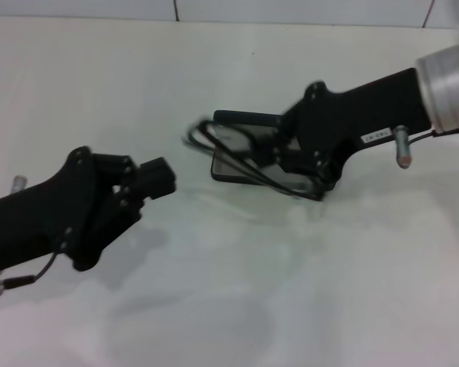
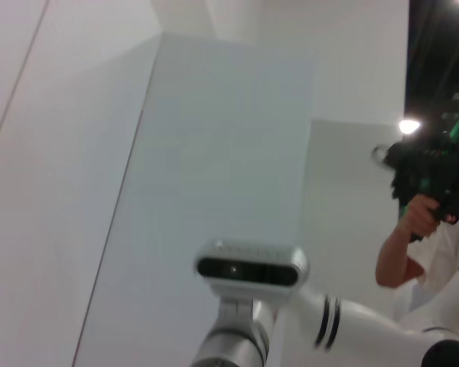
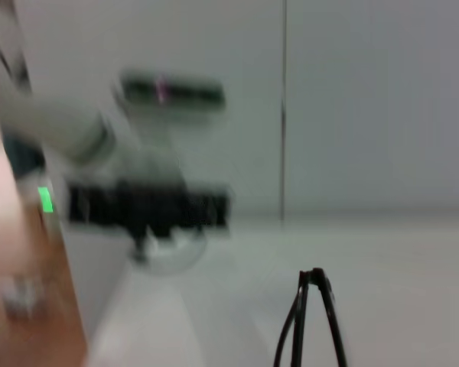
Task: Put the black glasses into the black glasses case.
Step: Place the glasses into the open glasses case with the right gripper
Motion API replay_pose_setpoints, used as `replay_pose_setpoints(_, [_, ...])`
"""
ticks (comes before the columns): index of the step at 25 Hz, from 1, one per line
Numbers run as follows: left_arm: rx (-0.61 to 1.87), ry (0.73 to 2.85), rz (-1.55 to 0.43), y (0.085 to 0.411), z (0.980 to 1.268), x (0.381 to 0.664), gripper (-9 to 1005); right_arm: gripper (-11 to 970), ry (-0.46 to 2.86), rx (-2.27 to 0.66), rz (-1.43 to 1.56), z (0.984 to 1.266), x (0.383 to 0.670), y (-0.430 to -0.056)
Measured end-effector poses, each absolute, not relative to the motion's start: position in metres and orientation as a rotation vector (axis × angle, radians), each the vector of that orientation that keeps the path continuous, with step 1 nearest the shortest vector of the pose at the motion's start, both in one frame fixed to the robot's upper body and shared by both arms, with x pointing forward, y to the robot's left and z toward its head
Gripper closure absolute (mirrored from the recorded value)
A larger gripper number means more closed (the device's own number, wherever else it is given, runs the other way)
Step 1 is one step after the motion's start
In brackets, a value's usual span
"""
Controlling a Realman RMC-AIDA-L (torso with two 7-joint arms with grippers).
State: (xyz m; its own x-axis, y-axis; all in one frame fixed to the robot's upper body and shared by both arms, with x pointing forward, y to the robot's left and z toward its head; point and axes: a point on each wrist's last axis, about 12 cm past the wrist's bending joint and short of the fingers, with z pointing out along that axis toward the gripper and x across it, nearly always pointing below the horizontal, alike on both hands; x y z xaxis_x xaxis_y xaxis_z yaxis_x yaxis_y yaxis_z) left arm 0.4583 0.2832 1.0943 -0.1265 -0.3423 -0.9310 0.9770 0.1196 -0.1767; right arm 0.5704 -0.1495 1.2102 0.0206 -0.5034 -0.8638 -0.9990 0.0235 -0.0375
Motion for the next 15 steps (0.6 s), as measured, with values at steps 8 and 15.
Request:
replay_pose_setpoints(8, [0.757,1.119,-1.298,0.288,1.09,0.45,945,893,1.924,-1.795,0.352,1.222,0.581,-0.107])
replay_pose_setpoints(15, [0.725,1.122,-1.279,0.29,1.088,0.448,945,893,1.921,-1.88,0.182,1.209,0.592,-0.076])
